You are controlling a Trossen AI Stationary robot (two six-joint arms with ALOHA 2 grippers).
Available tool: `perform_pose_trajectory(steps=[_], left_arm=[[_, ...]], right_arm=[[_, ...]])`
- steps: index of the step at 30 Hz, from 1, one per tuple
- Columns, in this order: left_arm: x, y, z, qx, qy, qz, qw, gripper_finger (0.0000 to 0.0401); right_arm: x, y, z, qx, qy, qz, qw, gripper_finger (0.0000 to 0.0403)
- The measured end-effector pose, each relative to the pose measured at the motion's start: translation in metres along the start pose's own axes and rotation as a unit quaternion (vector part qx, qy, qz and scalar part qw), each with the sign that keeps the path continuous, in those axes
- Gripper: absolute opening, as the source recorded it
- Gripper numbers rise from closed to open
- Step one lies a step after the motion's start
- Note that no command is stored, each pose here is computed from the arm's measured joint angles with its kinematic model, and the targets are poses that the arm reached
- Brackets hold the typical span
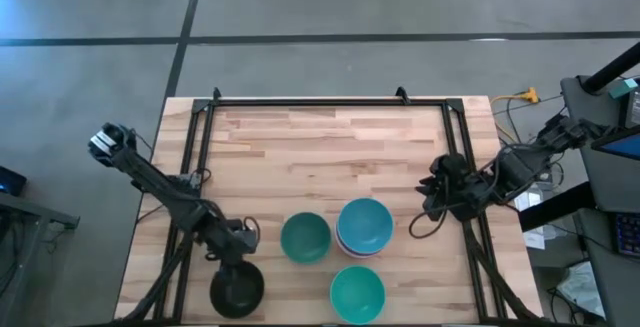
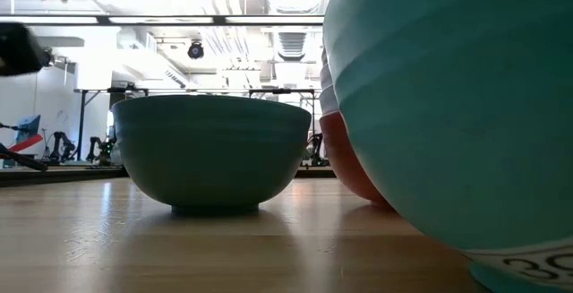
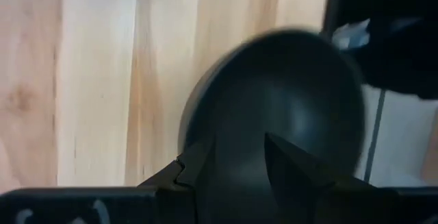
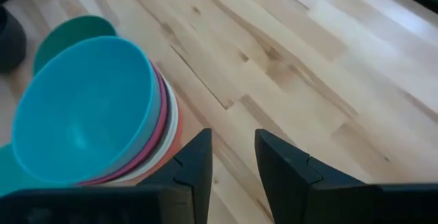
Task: Nest bowls inside each other
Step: Stack the black bowl on top of the blue bowl
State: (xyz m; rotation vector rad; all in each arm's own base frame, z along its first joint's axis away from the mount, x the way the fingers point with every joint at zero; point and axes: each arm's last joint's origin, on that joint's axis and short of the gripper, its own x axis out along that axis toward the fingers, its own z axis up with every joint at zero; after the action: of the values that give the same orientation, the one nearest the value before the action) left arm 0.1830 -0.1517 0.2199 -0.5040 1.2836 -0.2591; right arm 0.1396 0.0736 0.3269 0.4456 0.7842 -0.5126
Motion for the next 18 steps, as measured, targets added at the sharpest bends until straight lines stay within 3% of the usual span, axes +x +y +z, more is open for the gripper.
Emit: perform_pose_trajectory(steps=[9,18], left_arm=[[0.027,0.005,0.002,-0.040,0.040,0.042,0.998,0.0108],[0.010,-0.009,0.013,-0.041,-0.019,0.032,0.998,0.0108]], right_arm=[[0.005,0.002,-0.004,-0.002,0.017,0.017,1.000,0.0100],[0.001,0.003,-0.001,-0.003,0.012,0.031,0.999,0.0097]])
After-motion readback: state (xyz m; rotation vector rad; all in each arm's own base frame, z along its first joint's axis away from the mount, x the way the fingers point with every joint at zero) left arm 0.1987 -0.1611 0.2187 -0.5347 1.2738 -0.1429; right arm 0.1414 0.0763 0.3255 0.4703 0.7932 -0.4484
